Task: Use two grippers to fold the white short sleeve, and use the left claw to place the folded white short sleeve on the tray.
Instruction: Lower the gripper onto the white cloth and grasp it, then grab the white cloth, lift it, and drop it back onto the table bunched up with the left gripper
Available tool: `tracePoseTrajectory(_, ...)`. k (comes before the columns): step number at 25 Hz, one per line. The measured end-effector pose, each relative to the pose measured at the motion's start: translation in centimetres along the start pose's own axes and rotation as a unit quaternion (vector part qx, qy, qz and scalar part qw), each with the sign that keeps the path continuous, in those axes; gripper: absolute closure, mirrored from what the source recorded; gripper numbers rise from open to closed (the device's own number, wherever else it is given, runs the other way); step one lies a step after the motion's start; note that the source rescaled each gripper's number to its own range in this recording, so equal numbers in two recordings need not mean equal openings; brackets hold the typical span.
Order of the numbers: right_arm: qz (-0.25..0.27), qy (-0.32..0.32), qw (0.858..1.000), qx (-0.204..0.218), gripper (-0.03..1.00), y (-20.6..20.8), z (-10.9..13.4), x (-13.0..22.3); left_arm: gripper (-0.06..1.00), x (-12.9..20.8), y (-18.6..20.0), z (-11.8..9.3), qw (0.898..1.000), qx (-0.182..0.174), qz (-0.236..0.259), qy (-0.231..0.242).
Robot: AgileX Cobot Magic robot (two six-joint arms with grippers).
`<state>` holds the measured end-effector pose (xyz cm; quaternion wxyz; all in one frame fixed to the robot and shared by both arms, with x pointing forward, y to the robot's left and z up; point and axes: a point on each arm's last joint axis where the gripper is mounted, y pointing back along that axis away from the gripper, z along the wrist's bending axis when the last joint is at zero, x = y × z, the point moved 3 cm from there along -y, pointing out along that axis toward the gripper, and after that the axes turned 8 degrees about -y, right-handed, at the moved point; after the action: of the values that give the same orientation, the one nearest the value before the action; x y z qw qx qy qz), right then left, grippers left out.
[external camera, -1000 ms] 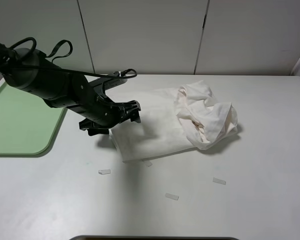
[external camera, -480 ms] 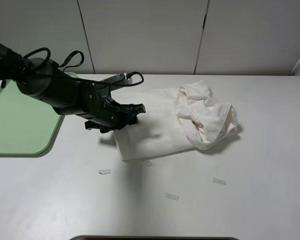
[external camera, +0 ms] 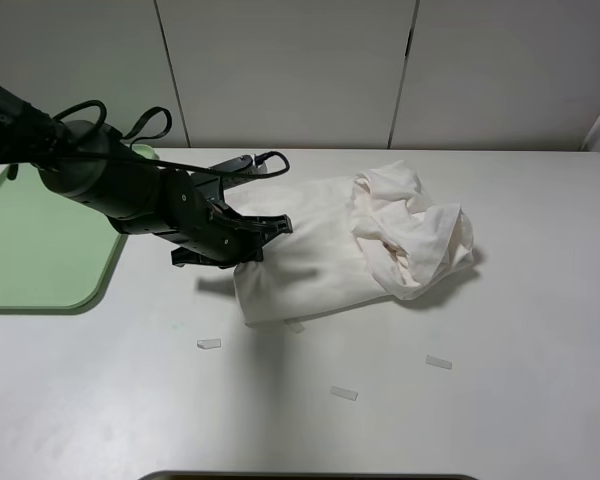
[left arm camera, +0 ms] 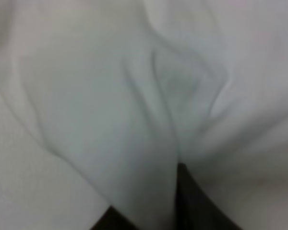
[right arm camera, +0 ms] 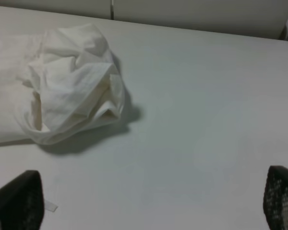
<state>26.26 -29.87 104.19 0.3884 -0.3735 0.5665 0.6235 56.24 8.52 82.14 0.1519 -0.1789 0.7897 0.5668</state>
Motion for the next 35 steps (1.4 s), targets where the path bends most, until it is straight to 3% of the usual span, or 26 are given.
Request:
tracePoseTrajectory(7, 0.0, 0.0, 1.0, 0.0, -0.03, 0.0, 0.0, 0.0, 0.88, -0.4, 1.4, 0.3, 1.0, 0.004, 0.027, 0.008)
tracePoseTrajectory(21, 0.0, 0.0, 1.0, 0.0, -0.03, 0.0, 0.0, 0.0, 0.88, -3.4, 9.7, 2.8, 0.993, 0.043, 0.099, -0.054)
tracePoseTrajectory(23, 0.0, 0.0, 1.0, 0.0, -0.03, 0.0, 0.0, 0.0, 0.88, -3.6, 12.2, 3.6, 0.989, 0.033, 0.114, -0.093)
tracePoseTrajectory(29, 0.0, 0.0, 1.0, 0.0, -0.03, 0.0, 0.0, 0.0, 0.88, -3.5, 16.5, 4.3, 0.981, -0.002, 0.124, -0.15)
tracePoseTrajectory(35, 0.0, 0.0, 1.0, 0.0, -0.03, 0.0, 0.0, 0.0, 0.88, -2.8, 20.3, 4.6, 0.973, -0.021, 0.142, -0.179)
